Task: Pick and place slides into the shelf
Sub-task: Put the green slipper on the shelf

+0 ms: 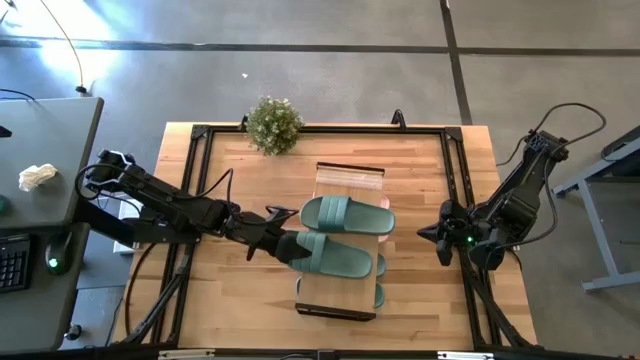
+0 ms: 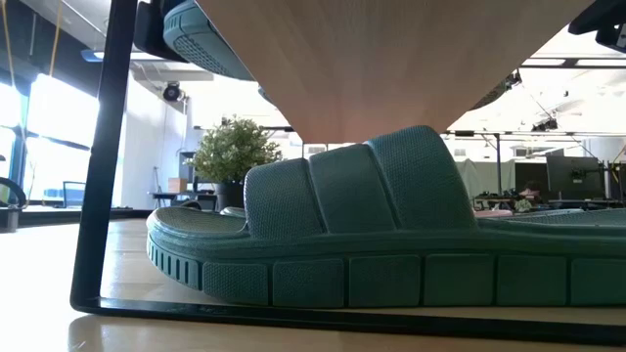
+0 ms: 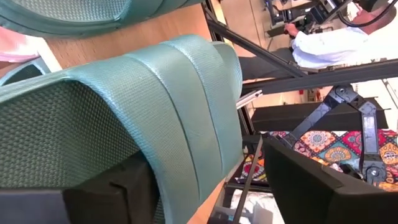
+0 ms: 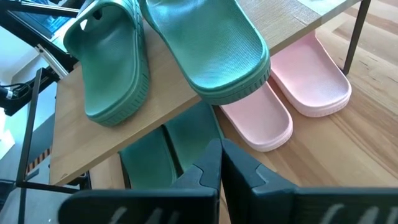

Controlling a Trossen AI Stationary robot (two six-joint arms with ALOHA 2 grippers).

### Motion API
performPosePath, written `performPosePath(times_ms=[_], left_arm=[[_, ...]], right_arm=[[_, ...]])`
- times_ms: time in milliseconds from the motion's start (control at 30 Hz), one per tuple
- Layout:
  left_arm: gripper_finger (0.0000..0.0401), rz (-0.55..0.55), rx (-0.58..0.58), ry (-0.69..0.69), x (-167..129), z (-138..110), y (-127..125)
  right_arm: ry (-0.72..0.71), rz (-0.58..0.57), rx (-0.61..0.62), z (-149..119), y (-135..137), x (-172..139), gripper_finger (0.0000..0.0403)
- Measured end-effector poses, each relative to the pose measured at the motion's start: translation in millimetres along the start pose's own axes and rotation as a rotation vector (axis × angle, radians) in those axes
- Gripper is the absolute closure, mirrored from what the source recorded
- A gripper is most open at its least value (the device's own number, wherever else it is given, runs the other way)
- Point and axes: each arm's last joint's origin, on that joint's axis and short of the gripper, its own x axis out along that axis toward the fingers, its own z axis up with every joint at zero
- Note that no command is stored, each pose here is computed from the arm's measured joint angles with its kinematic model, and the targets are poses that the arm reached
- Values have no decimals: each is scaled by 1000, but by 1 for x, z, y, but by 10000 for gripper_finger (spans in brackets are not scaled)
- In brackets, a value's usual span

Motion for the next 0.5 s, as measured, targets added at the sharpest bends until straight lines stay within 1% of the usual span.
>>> performPosePath(times_ms=[167,267,367,500], left_arm=[[138,2,9,17,0,-1,1],[135,30,7,55,0,-2,4],[135,52,30,68,0,-3,6],[135,29,84,63,0,-3,4]], right_arm=[[17,-2,-6,-1,-1,0,403],[18,-4,-7,-1,-1,0,403],[20,-7,-11,-1,-1,0,403],[21,-9,-12,-1,-1,0,403]])
